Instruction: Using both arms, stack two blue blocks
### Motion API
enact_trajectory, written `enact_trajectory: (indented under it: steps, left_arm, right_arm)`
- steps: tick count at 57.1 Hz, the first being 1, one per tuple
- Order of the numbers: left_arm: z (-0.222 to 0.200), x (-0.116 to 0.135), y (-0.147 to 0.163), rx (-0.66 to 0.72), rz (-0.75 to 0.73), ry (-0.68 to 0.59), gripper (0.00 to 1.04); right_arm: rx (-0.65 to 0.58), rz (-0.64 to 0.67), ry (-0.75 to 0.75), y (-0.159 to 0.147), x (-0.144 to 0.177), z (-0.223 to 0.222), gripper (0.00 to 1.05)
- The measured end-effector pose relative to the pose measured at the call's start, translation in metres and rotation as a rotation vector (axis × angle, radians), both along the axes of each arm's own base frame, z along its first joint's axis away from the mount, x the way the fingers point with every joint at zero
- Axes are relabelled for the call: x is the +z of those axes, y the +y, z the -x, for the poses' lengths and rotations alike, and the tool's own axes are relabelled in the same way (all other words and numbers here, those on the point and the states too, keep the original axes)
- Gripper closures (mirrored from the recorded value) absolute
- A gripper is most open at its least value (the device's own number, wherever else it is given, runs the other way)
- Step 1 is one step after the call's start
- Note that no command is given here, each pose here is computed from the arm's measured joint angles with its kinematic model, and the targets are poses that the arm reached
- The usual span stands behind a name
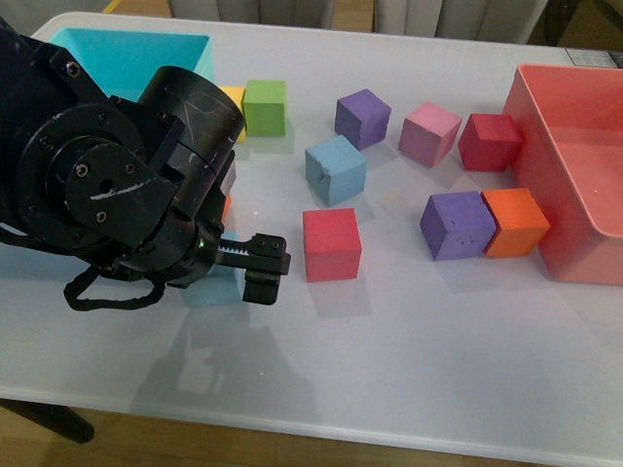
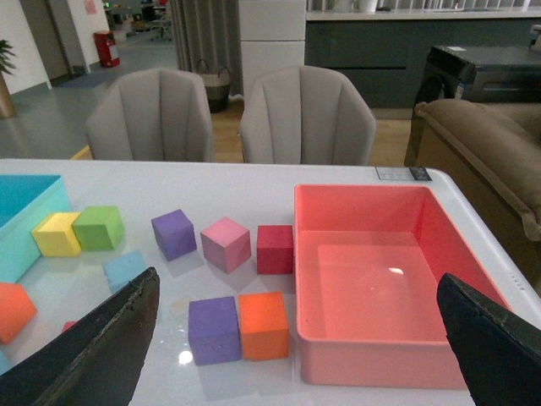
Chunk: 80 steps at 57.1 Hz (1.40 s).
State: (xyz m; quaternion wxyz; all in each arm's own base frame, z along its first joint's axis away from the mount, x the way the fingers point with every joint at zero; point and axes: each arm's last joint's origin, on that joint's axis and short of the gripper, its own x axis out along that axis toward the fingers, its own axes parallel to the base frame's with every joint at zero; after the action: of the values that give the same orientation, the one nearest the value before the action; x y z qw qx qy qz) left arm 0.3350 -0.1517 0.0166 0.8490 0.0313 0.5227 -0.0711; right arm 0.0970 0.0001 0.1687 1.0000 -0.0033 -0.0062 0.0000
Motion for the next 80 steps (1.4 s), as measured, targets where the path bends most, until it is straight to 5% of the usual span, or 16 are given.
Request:
enact_trajectory:
  steps: [22, 34, 46, 80]
  left_arm:
    - [0.000, -0.006, -0.005, 0.003, -0.018, 0.006, 0.09]
    - [0.000, -0.007, -0.005, 0.035, -0.013, 0.004, 0.43]
    - [0.003, -0.001, -0.008, 0.034, 0.002, -0.001, 0.56]
    - [-0.010, 0.095, -0.035, -0.061, 0.041, -0.175, 0.64]
  right_arm:
    - [0.000, 0.000, 0.000, 0.000, 0.000, 0.000, 0.09]
    - [0.000, 0.000, 0.000, 0.000, 0.000, 0.000, 0.09]
    - [0.000, 0.000, 0.000, 0.000, 0.000, 0.000, 0.09]
    - [0.000, 0.000, 0.000, 0.000, 0.000, 0.000, 0.09]
